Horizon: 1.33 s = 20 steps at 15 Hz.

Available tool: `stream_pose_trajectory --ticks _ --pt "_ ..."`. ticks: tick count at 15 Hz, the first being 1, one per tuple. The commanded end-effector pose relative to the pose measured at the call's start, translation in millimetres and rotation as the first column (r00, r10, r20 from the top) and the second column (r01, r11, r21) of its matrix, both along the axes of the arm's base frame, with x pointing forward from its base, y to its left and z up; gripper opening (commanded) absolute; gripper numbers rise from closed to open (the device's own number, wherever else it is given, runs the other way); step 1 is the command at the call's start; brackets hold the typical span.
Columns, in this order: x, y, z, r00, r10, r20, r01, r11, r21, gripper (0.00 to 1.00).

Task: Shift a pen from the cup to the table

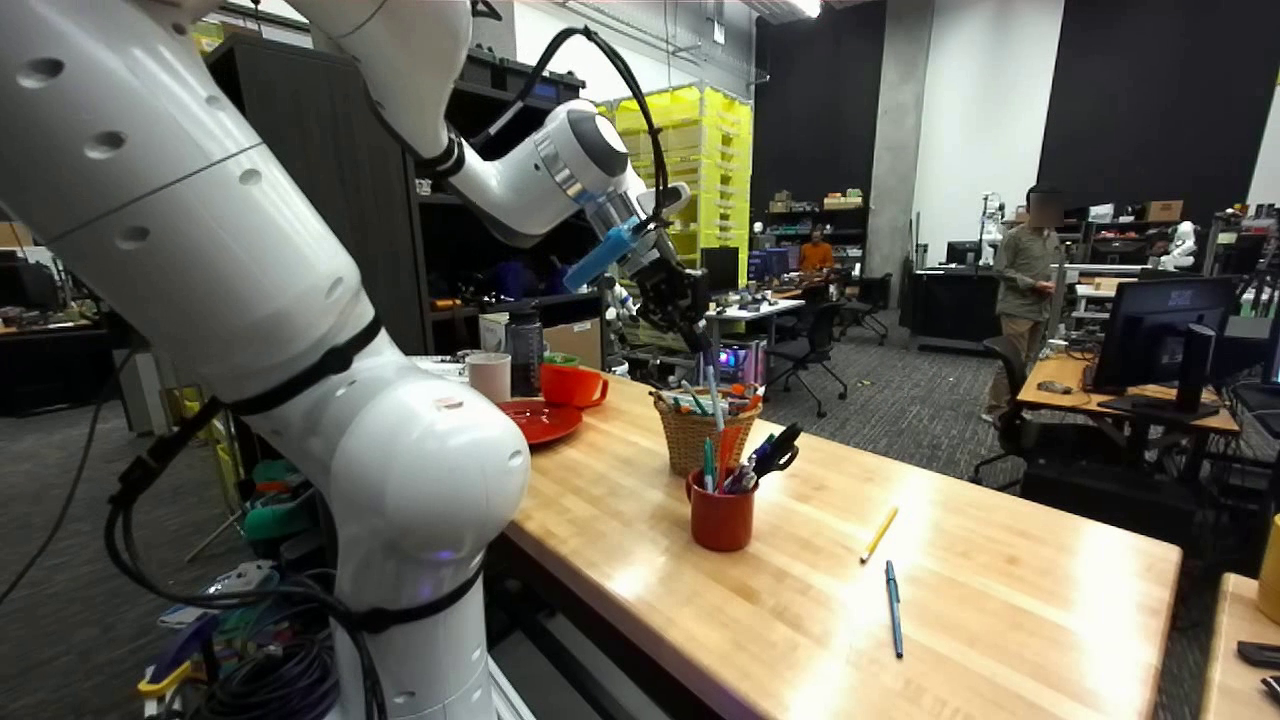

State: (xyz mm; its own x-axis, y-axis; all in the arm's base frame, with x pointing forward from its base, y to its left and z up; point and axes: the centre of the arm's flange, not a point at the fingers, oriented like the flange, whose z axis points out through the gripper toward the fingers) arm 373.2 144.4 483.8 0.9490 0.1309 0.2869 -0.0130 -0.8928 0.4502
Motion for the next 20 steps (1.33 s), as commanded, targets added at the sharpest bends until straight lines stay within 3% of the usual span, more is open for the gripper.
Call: stream_pose_trajectory --ticks 1,8,9,11,14,15,20 --pt "-7.6 -17.6 46.4 1.0 -0.008 0.02 0.008 1.0 0.001 0.03" --pt "7.8 -112.6 88.5 0.981 -0.178 -0.076 0.172 0.982 -0.08 0.03" --pt "-1.4 -89.4 76.4 0.986 -0.157 -0.055 0.154 0.987 -0.056 0.13" --pt "3.0 -111.4 81.0 0.981 -0.181 -0.065 0.177 0.982 -0.059 0.13" --pt "4.8 -114.3 80.4 0.981 -0.183 -0.071 0.179 0.982 -0.058 0.13" --pt "4.7 -112.6 80.2 0.981 -0.181 -0.071 0.176 0.982 -0.061 0.03" --pt "54.4 -144.9 77.1 0.945 -0.258 -0.199 0.245 0.965 -0.088 0.03"
